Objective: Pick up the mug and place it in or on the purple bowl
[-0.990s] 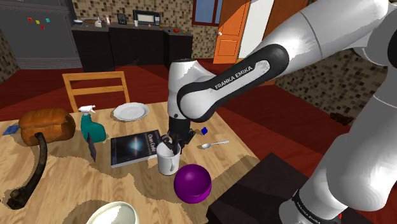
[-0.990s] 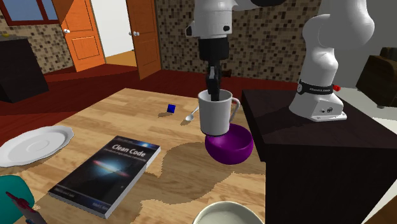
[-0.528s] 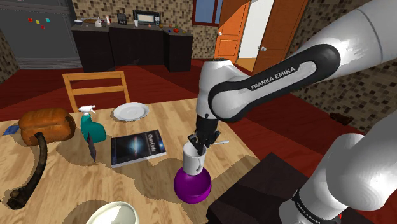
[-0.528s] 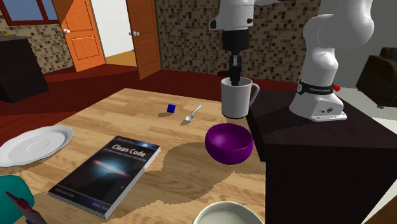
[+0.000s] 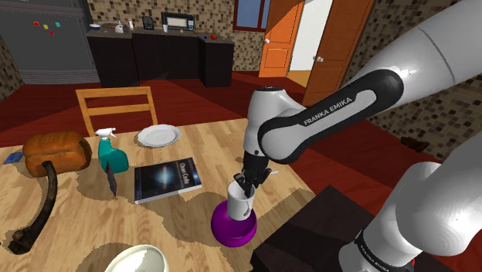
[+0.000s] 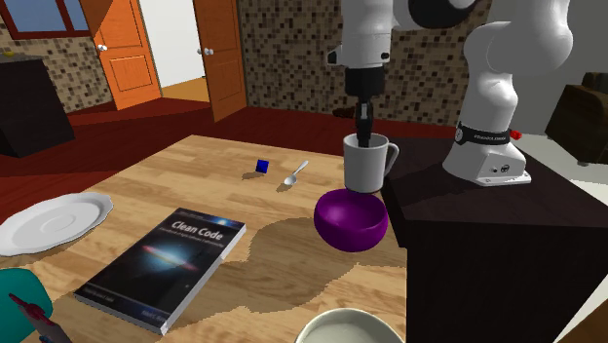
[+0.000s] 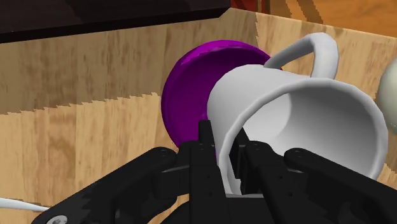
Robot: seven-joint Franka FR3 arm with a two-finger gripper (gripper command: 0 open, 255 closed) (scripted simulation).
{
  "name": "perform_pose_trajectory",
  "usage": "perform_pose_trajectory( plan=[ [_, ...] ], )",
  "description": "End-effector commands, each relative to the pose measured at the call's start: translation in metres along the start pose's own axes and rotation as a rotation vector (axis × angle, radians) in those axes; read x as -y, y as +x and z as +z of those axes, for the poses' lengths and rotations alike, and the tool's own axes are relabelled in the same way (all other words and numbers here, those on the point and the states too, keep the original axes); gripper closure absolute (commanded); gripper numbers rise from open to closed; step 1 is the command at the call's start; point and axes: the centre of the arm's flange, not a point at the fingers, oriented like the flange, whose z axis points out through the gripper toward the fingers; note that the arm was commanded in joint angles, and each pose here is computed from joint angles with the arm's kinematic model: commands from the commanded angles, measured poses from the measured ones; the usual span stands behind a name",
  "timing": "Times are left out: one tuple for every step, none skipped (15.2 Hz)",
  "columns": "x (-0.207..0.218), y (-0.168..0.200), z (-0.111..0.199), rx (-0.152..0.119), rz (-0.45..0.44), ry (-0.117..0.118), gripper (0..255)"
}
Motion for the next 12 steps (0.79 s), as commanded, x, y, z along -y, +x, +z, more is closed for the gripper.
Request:
perform_pose_trajectory(
  plan=[
    [0.0, 0.0, 0.01, -0.001, 0.0, 0.0, 255],
    [-0.001, 0.001, 0.015, -0.001, 0.0, 0.0, 255],
    [-0.001, 0.001, 0.02, -0.001, 0.0, 0.0, 255],
    [-0.001, 0.002, 0.026, -0.001, 0.0, 0.0, 255],
    [-0.002, 0.002, 0.031, -0.001, 0.0, 0.0, 255],
    [-0.002, 0.003, 0.036, -0.001, 0.0, 0.0, 255],
    [-0.002, 0.003, 0.041, -0.001, 0.0, 0.0, 255],
    [-0.003, 0.003, 0.047, -0.001, 0.0, 0.0, 255],
    [-0.003, 0.004, 0.052, -0.001, 0.0, 0.0, 255],
    [-0.003, 0.004, 0.056, -0.001, 0.0, 0.0, 255],
    [-0.003, 0.004, 0.056, -0.001, 0.0, 0.0, 255],
    [-0.003, 0.004, 0.056, -0.001, 0.0, 0.0, 255]
  ],
)
